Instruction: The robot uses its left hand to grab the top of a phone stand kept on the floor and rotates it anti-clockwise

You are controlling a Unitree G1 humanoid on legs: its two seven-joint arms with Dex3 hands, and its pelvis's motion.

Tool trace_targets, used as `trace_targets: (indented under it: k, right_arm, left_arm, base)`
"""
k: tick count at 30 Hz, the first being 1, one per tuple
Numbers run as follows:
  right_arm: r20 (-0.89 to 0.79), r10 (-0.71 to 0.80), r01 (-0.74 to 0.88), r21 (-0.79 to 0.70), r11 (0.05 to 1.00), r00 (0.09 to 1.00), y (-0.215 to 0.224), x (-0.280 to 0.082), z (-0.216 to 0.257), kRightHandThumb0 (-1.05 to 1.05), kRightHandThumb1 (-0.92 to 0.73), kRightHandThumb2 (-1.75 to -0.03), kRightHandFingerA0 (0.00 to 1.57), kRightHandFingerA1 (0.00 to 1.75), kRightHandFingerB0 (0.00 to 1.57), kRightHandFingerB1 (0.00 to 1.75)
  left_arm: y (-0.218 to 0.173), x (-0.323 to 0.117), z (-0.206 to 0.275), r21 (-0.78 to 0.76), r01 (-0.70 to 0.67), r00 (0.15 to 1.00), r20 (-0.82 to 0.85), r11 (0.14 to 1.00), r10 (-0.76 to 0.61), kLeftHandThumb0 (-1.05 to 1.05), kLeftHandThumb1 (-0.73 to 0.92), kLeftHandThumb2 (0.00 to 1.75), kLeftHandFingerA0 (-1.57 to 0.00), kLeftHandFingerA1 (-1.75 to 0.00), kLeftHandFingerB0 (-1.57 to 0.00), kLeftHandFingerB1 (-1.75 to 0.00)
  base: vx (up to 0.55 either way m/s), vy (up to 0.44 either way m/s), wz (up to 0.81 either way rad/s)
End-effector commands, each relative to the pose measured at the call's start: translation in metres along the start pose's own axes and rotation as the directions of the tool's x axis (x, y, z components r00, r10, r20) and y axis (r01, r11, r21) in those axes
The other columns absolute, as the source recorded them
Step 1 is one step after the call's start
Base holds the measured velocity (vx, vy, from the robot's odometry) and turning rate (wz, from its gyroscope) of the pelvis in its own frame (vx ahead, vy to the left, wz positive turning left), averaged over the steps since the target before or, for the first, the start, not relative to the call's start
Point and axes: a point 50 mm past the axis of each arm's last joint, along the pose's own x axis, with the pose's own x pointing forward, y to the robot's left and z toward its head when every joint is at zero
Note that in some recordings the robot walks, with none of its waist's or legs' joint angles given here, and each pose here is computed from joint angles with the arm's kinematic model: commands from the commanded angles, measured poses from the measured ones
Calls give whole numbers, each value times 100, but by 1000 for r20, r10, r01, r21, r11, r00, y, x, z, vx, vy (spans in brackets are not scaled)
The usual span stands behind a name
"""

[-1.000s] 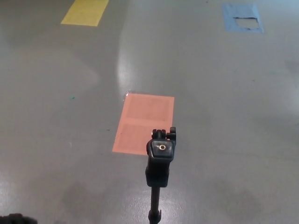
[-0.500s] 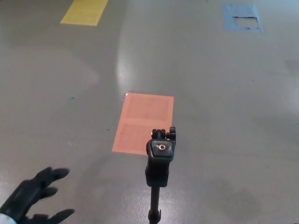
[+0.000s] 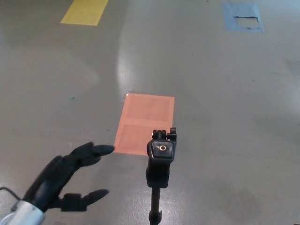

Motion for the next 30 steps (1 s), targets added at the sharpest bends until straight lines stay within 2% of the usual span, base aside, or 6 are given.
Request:
trace_targets:
  k: [1, 5, 6, 21, 22, 30]
  right_arm:
    - [1, -4, 4, -14, 1000, 1000, -11, -1, 2, -43, -74, -62, 82, 46, 30, 31]
    - [0, -4, 4, -21, 1000, 1000, -11, -1, 2, -42, -73, -62, 80, 45, 30, 31]
    - [0, -3, 3, -19, 1000, 1000, -11, -1, 2, -41, -73, -62, 79, 46, 30, 31]
    - [-4, 8, -8, -28, 1000, 1000, -11, 0, 3, -40, -73, -63, 81, 46, 30, 32]
    - [-4, 7, -8, -27, 1000, 1000, -11, 0, 4, -39, -73, -63, 80, 46, 30, 32]
    - [-9, 15, -15, -34, 999, 1000, -10, 0, 3, -40, -72, -63, 81, 47, 30, 32]
  left_arm:
    - [5, -15, 94, 217, -143, 891, 454, 966, 30, -6, 42, 89, -21, -54, -29, -57]
    - [8, -13, 103, 234, -163, 881, 472, 958, 34, -8, 41, 88, -19, -53, -29, -58]
    - [11, -12, 109, 239, -173, 875, 483, 956, 37, -12, 58, 57, -27, -39, -35, -46]
    - [18, -19, 137, 231, -222, 817, 574, 947, 52, -19, 50, 55, -24, -40, -25, -47]
    - [18, -19, 139, 235, -223, 812, 582, 946, 47, -22, 45, 61, -23, -44, -19, -48]
    - [14, -19, 141, 257, -228, 799, 601, 939, 29, -31, 44, 60, -22, -41, -19, -47]
  base:
    - [0, 0, 0]
    - [0, 0, 0]
    - [0, 0, 0]
    - [0, 0, 0]
    - [0, 0, 0]
    - [0, 0, 0]
